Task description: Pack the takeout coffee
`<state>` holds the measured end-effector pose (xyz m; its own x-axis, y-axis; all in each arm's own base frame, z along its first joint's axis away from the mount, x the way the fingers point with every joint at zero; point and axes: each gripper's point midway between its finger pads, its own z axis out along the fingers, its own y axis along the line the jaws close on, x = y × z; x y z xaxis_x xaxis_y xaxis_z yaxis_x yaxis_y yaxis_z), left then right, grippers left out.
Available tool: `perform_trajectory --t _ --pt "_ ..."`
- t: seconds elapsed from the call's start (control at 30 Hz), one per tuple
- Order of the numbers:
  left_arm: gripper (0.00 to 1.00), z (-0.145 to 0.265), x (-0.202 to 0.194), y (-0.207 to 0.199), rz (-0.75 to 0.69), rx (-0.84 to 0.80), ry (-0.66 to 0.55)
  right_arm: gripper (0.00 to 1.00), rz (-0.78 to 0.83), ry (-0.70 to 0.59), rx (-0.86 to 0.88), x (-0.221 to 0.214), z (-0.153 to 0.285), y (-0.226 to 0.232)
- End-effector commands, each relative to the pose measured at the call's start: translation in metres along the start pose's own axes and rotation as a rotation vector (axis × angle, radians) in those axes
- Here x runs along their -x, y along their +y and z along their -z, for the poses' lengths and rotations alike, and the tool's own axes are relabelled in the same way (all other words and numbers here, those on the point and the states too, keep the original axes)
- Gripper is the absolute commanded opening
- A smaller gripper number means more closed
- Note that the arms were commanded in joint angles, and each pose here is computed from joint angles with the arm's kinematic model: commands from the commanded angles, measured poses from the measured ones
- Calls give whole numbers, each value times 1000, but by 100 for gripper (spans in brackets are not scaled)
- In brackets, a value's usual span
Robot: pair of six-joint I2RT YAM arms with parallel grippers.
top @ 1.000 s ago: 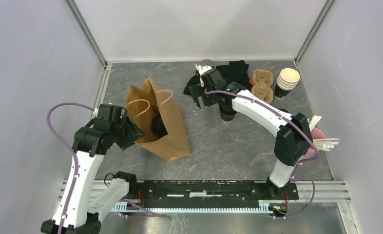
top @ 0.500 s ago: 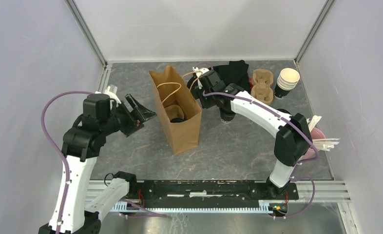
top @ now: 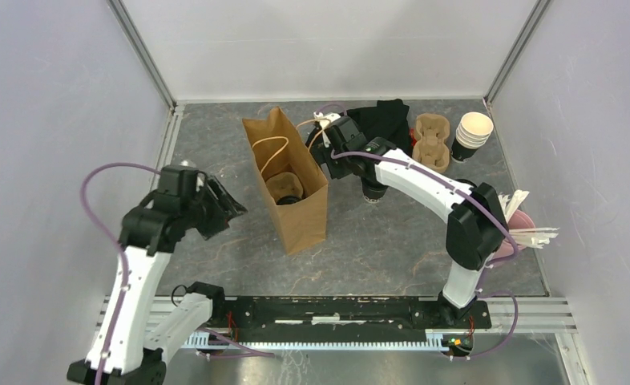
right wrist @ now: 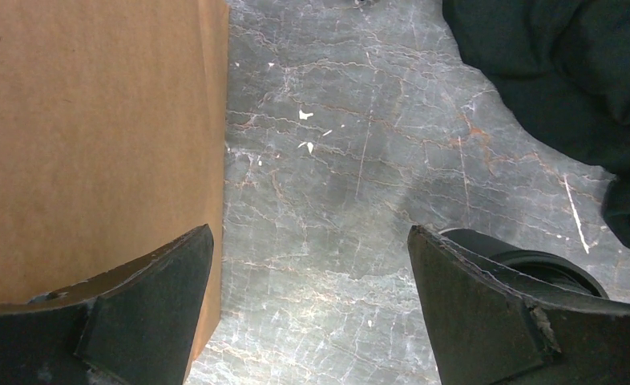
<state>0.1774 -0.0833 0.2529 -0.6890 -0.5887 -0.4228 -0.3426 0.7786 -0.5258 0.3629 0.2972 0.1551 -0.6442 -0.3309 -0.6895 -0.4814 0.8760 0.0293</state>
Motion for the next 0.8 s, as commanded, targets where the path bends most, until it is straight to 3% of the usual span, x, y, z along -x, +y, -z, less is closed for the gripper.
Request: perform_trajectory --t 0.0,0.1,0.37,0.5,0.77 --pt "66 -48 -17 13 76 50 85 98 4 -50 28 19 -9 6" --pt "62 -80 -37 3 120 -29 194 98 3 -44 58 20 -20 13" --pt "54 -147 -83 31 194 38 400 98 29 -52 107 30 -37 21" --pt "54 -162 -89 31 236 52 442 98 29 -70 126 28 -43 23" --pt "53 -182 -126 16 516 34 582 98 11 -105 174 38 -59 28"
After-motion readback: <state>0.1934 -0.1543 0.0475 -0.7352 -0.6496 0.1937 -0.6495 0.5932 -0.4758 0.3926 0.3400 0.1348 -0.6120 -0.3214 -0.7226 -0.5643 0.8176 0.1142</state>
